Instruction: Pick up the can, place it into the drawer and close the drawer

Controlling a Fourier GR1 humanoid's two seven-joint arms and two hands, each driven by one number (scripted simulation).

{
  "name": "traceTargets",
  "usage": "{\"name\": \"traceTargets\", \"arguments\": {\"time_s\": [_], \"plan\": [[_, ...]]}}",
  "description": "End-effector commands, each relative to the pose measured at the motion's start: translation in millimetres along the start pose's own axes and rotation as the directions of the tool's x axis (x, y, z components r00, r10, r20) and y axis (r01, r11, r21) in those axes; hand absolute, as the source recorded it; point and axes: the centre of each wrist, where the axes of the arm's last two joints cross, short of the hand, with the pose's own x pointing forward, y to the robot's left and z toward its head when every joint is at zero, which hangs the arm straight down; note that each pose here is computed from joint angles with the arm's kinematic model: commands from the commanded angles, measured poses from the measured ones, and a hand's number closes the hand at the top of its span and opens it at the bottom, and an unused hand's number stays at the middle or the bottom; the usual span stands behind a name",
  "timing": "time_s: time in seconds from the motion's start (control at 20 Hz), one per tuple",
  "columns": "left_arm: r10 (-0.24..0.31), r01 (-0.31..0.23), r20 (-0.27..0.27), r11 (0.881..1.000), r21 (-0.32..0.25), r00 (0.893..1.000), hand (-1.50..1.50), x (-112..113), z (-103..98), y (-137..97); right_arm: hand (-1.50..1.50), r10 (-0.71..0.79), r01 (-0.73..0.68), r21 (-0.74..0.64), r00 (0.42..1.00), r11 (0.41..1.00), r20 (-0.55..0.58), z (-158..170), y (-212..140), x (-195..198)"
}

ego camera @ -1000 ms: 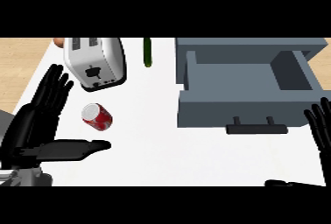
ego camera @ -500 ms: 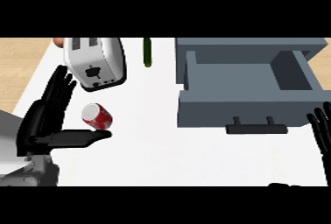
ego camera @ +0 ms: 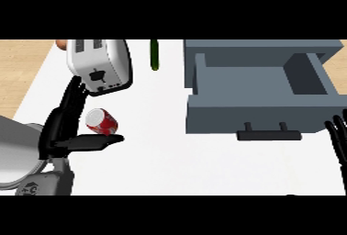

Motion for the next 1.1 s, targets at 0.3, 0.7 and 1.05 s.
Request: {"name": "traceTargets", "arguments": {"time_s": [0.3, 0.7, 1.05], "plan": [[-0.018, 0.019, -0.025, 0.998, 0.052, 1.000, -1.50, -36.0, -5.3, 5.0, -1.50, 0.013, -0.013, 0.013, 1.000, 1.000, -0.009, 15.2, -11.7, -18.0], [-0.019, 0.022, -0.065, 0.999, 0.046, 0.998, -1.50, -71.9, 13.6, 33.3, -1.50, 0.004, -0.004, -0.012, 1.000, 1.000, -0.001, -5.1, -0.3, -4.3], [-0.023, 0.026, -0.055, 0.998, 0.061, 0.998, -1.50, -97.7, -2.8, 51.8, -1.50, 0.000, 0.000, 0.008, 1.000, 1.000, 0.026, 3.1, 16.7, -11.8]]}}
